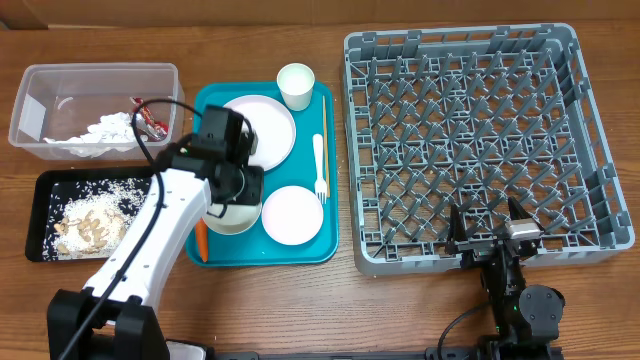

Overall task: Sort waste into correct bins and load items into the dishwasher rack
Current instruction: 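Carry the empty bowl back and set it on the teal tray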

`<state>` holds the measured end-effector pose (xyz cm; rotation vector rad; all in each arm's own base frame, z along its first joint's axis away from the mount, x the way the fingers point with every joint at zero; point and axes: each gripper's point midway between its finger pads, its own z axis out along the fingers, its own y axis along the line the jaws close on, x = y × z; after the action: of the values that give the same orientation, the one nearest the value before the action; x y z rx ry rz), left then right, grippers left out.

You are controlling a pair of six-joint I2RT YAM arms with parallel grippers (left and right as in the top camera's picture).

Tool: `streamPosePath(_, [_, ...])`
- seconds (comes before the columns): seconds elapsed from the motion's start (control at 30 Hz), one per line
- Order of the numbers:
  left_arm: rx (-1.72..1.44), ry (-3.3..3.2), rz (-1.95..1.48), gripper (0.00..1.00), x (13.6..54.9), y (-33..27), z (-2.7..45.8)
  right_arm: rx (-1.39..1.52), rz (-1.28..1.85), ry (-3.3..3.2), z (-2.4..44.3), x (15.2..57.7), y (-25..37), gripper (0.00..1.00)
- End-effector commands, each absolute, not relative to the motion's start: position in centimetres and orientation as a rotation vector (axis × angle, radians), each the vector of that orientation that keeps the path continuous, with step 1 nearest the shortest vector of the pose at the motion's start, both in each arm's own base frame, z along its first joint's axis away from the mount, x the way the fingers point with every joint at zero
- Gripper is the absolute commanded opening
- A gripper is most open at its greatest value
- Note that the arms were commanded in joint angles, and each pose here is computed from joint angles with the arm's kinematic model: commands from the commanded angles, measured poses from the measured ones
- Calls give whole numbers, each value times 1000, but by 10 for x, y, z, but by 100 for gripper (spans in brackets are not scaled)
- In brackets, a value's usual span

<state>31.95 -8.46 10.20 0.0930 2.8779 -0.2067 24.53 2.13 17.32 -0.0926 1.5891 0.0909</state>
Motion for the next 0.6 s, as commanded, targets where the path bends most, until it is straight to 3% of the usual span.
streamPosePath(0.0, [115,2834,-294,38,330,-99,126,-94,86,1586,171,245,21,100])
streamPosePath(0.2, [98,2873,-244,36,323,-89,131,-94,86,1586,171,245,21,100])
streamPosePath(0.47, [-105,2920,-192,23,301,-54,142,-94,86,1586,171,245,21,100])
streamPosePath(0.57, [-166,2899,-191,26,290,-44,156,-94,86,1586,171,245,21,100])
